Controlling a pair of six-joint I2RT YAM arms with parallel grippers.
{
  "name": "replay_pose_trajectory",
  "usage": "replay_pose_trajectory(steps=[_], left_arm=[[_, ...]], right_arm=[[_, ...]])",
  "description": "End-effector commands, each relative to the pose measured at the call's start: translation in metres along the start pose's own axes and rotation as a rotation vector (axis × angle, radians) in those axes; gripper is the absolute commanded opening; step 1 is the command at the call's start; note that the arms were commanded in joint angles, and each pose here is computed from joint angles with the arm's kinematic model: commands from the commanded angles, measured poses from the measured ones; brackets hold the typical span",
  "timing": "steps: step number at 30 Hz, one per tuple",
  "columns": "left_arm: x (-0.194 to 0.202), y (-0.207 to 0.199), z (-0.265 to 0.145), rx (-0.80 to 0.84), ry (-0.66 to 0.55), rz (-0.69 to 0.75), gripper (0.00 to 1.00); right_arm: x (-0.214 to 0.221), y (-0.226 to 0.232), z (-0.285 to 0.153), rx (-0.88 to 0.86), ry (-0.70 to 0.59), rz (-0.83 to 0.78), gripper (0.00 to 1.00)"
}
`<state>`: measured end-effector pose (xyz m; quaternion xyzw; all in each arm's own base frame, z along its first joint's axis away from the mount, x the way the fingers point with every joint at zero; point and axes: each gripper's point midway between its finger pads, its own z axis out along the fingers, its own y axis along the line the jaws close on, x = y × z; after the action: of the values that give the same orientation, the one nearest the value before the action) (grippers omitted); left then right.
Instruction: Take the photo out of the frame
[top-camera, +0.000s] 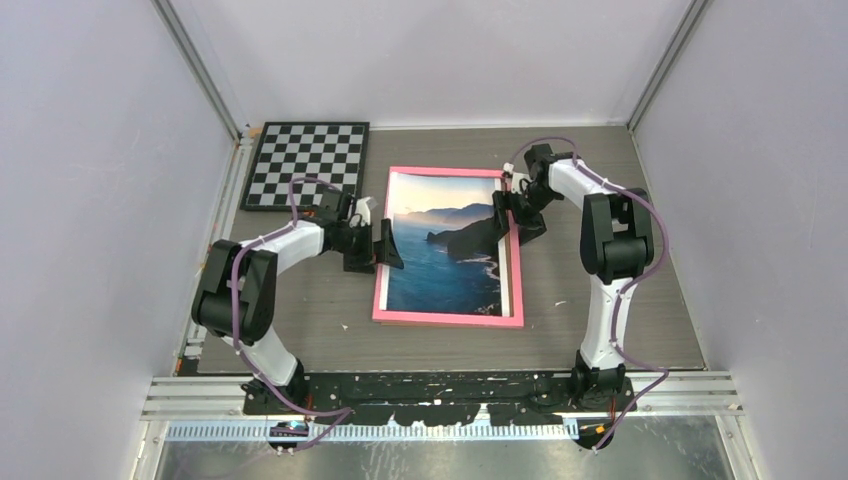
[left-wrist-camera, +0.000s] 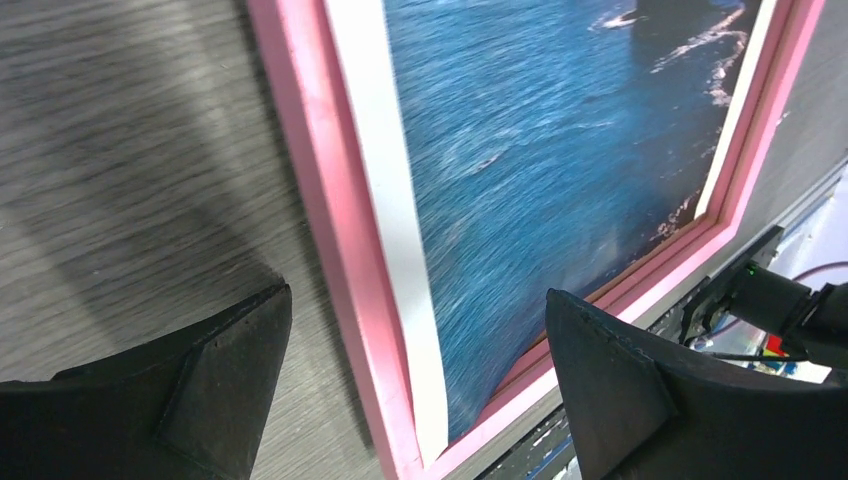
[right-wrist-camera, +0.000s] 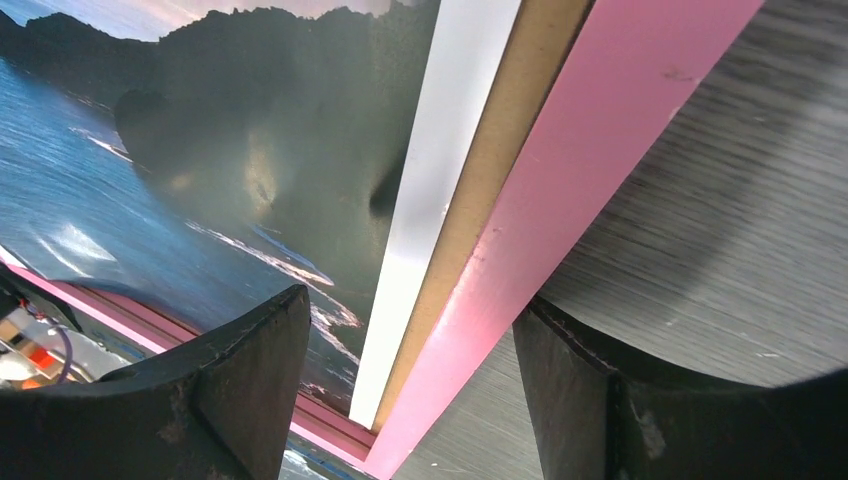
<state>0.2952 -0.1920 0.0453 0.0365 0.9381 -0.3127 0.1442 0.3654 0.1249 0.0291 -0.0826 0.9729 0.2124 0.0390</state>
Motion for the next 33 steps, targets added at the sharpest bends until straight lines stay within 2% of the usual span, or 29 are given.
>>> replay_pose_trajectory(steps=[1, 5, 9, 12, 16, 19, 20, 24, 27, 33], left_arm=[[0.013, -0.01, -0.004, 0.06, 0.02, 0.016, 1.0], [0.006, -0.003, -0.016, -0.002, -0.015, 0.043, 1.0], [-0.013, -0.001, -0.044, -0.034, -0.059, 0.042, 1.0], [-0.018, -0.007, -0.066, -0.042, -0.055, 0.094, 1.0], [-0.038, -0.016, -0.111, -0.098, -0.121, 0.167, 1.0], [-0.06, -0.02, -0.154, -0.058, -0.14, 0.125, 1.0], [-0.063, -0.021, -0.167, -0.029, -0.126, 0.113, 1.0], [-0.09, -0.005, -0.217, 0.032, -0.202, 0.112, 1.0], [-0.098, 0.017, -0.236, 0.022, -0.231, 0.083, 1.0], [-0.082, 0.056, -0.226, -0.032, -0.262, -0.033, 1.0]], right_arm=[[-0.005, 0.011, 0.02, -0.011, 0.007, -0.06, 0.78], [-0.012, 0.02, 0.005, -0.018, -0.02, -0.069, 0.79], [-0.019, 0.032, -0.031, -0.041, -0.1, -0.1, 0.84], [-0.022, 0.045, -0.065, -0.049, -0.184, -0.152, 0.99], [-0.022, 0.065, -0.117, -0.046, -0.31, -0.236, 1.0], [-0.02, 0.074, -0.155, -0.048, -0.412, -0.261, 1.0], [-0.018, 0.073, -0.167, -0.052, -0.448, -0.255, 1.0], [-0.008, 0.046, -0.205, -0.091, -0.606, -0.139, 1.0], [0.004, 0.016, -0.212, -0.096, -0.676, -0.062, 1.0], [0.035, -0.028, -0.179, 0.011, -0.63, -0.026, 1.0]])
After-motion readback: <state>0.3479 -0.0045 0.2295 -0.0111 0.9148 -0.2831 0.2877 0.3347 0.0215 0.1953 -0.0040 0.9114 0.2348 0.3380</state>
